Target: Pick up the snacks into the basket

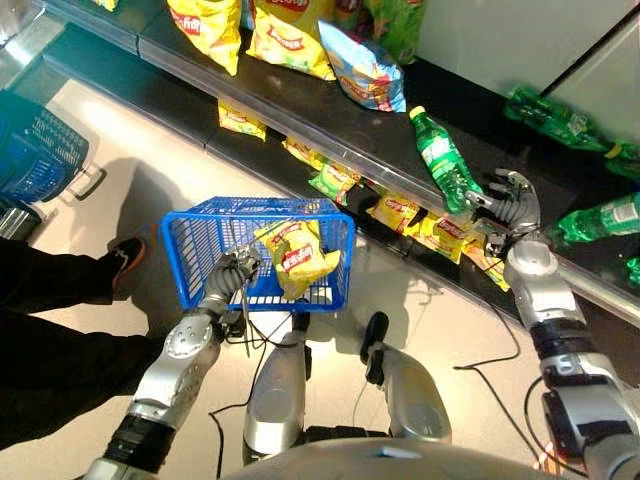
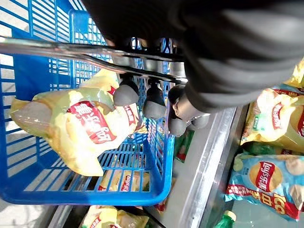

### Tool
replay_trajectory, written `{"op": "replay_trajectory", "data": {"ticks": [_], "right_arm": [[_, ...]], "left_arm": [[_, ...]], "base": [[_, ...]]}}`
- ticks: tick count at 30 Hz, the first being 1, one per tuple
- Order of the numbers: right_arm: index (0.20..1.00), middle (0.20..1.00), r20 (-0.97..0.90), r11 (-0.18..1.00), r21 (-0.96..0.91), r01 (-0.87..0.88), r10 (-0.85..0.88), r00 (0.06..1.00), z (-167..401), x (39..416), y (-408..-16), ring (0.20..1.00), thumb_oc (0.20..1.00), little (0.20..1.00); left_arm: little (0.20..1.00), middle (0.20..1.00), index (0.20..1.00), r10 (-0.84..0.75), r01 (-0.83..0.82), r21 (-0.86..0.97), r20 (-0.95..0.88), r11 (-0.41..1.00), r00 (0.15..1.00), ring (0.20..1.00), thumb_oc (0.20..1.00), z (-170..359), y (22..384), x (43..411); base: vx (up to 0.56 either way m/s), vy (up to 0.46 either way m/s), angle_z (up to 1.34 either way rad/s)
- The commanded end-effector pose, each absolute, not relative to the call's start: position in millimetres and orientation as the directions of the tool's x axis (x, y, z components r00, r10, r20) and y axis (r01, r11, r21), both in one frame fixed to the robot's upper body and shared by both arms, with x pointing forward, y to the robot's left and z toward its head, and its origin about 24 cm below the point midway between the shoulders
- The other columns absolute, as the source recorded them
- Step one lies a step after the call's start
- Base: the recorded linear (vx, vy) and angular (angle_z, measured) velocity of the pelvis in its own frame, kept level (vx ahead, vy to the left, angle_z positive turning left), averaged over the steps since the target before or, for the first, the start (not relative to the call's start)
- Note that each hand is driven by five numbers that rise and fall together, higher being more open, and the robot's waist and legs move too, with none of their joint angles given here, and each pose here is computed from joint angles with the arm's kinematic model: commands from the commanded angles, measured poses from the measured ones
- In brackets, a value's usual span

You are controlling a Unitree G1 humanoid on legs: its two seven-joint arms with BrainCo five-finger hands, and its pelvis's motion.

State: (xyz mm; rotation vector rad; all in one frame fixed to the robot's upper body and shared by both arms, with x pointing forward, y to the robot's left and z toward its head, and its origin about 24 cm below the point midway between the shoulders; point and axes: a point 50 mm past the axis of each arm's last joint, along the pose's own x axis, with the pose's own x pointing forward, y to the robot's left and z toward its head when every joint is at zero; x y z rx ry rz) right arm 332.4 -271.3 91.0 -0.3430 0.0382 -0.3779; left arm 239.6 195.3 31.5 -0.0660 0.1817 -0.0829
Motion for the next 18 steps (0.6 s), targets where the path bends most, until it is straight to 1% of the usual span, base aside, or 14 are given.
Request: {"op": "replay_trajectory", "data": {"ticks": [1,2,3,6,9,12,16,18], "right_arm": [[0.2,0.2,0.066,0.783,-0.51,0.358,-0.379,0.923,106.8,351.7,-271.9,0.2,0.2,0.2],[0.2,0.2,0.067,0.783,-0.51,0.357,-0.378,0.923,107.2,352.3,-271.5,0.2,0.2,0.2],[1.0,1.0,0.077,0.738,-0.577,0.349,-0.377,0.923,117.5,362.0,-271.2,1.0,1.0,1.0],[1.0,1.0,0.058,0.722,-0.612,0.323,-0.366,0.929,124.2,371.4,-268.6,1.0,1.0,1.0],[1.0,1.0,0.045,0.685,-0.678,0.266,-0.322,0.946,140.4,387.6,-255.3,1.0,1.0,1.0],[1.0,1.0,0.036,0.688,-0.681,0.25,-0.309,0.95,157.3,401.7,-240.8,1.0,1.0,1.0],[1.0,1.0,0.019,0.686,-0.686,0.243,-0.317,0.948,165.0,407.7,-237.5,1.0,1.0,1.0],[1.0,1.0,0.001,0.666,-0.709,0.235,-0.331,0.944,174.3,413.5,-234.1,1.0,1.0,1.0]], "left_arm": [[0.2,0.2,0.2,-0.105,0.105,-0.057,0.014,0.993,0.994,0.2,0.2,66.4,194.8,230.4],[0.2,0.2,0.2,-0.103,0.104,-0.057,0.015,0.993,0.995,0.2,0.2,66.6,195.0,230.5],[0.2,0.2,0.2,-0.101,0.102,-0.051,0.014,0.994,0.995,0.2,0.2,67.2,196.7,227.8],[0.2,0.2,0.2,-0.105,0.105,-0.046,0.009,0.993,0.994,0.2,0.2,67.3,197.8,225.5],[0.2,0.2,0.2,-0.106,0.105,-0.034,-0.004,0.994,0.994,0.2,0.2,66.7,200.8,222.8],[0.2,0.2,0.2,-0.107,0.107,-0.009,-0.011,0.994,0.994,0.2,0.2,67.9,203.9,221.1],[0.2,0.2,0.2,-0.11,0.11,-0.003,-0.011,0.994,0.994,0.2,0.2,68.7,204.1,221.4],[0.2,0.2,0.2,-0.112,0.112,0.012,-0.011,0.994,0.994,0.2,0.2,70.8,205.4,221.2]], "base": [[0.0,0.0,0.0],[0.0,0.0,0.0],[0.0,0.0,0.0],[-0.03,-0.008,0.01],[-0.02,-0.01,0.03],[-0.03,-0.03,0.15],[-0.01,-0.014,0.08],[-0.03,-0.026,0.14]]}}
